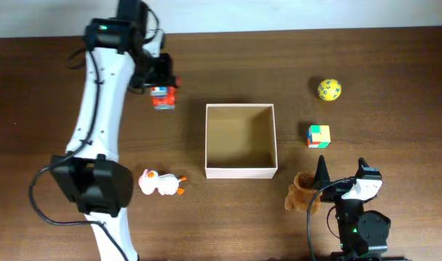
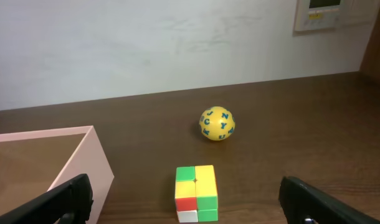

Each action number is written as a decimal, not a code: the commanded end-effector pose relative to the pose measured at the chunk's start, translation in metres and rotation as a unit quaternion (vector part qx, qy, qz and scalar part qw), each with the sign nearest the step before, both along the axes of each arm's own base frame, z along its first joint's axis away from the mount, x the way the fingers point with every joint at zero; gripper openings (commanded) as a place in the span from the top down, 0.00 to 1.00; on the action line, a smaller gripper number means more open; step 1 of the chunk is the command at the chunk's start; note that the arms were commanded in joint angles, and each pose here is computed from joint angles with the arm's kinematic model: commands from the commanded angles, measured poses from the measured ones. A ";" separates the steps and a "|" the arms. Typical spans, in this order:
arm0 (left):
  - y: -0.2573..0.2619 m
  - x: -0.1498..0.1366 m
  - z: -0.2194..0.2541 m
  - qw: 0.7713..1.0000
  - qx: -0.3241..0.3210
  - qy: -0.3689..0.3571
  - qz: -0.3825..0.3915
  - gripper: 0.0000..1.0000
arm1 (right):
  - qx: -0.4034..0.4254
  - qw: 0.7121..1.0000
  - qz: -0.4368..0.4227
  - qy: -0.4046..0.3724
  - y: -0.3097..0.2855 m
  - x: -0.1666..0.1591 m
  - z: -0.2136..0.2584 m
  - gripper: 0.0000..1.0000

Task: Pack container
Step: 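Lift the truck with the left gripper and carry it over the box, then lower the truck into the box with the left gripper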

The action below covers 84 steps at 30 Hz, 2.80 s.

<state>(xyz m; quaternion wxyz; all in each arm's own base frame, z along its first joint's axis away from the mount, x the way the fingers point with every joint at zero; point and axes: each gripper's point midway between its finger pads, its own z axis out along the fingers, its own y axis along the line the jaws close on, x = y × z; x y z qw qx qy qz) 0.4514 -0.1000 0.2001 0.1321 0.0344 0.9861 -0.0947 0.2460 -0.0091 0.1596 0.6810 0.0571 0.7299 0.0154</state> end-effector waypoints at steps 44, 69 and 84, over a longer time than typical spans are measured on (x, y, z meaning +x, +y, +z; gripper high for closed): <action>-0.148 -0.070 -0.015 0.991 0.003 0.049 -0.124 0.60 | 0.002 1.000 -0.002 0.000 -0.001 0.000 -0.002 0.01; -0.150 -0.057 -0.089 0.989 0.046 0.112 -0.086 0.61 | 0.002 1.000 -0.002 0.000 -0.001 0.000 -0.002 0.01; -0.148 -0.053 -0.102 0.988 0.070 0.109 -0.085 0.61 | 0.002 1.000 -0.002 0.000 -0.001 0.000 -0.002 0.01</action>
